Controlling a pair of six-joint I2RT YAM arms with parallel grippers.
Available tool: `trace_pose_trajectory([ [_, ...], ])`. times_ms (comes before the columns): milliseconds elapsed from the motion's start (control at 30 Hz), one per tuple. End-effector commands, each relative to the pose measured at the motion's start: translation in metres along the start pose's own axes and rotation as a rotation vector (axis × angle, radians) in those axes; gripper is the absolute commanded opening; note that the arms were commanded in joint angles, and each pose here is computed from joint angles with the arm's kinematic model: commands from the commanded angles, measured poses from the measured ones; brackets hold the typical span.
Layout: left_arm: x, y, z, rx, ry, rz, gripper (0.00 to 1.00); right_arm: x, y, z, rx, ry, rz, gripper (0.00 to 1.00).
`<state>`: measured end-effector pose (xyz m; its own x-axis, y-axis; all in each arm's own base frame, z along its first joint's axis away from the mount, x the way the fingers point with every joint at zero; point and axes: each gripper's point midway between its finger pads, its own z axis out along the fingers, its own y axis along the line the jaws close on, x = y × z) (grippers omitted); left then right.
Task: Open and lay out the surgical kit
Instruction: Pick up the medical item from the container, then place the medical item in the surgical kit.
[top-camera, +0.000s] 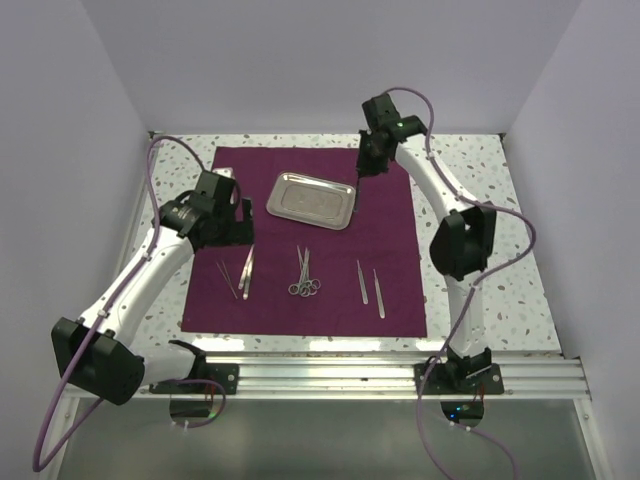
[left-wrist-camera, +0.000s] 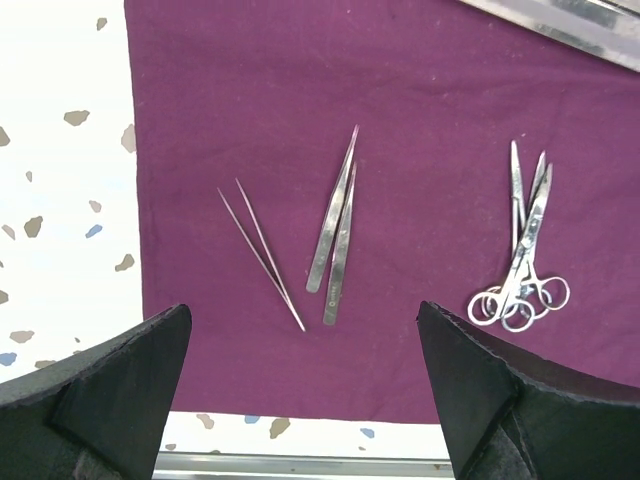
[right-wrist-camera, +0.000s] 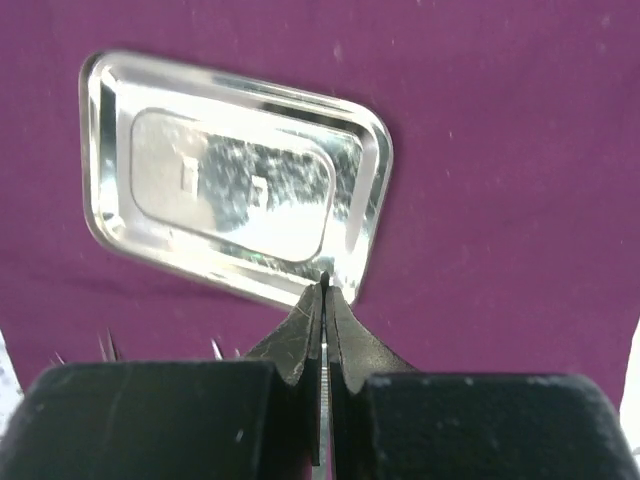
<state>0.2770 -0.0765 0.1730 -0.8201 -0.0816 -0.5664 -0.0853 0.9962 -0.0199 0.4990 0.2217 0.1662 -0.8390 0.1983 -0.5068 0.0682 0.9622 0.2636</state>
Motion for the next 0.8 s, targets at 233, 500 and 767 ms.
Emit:
trace_pose_trajectory([
  [233, -0.061, -0.032, -0.002, 0.101, -0.122, -0.067, 1.00, 0.118, -0.031, -0.050, -0.081, 0.132, -0.081, 0.00],
  [500, -0.092, -0.051, 0.010, 0.123, -0.125, -0.046, 0.99, 0.195, -0.028, -0.056, -0.154, 0.171, -0.169, 0.00],
  [767, -0.098, -0.059, 0.013, 0.145, -0.111, -0.056, 1.00, 0.229, -0.054, -0.037, -0.120, 0.203, -0.205, 0.00],
])
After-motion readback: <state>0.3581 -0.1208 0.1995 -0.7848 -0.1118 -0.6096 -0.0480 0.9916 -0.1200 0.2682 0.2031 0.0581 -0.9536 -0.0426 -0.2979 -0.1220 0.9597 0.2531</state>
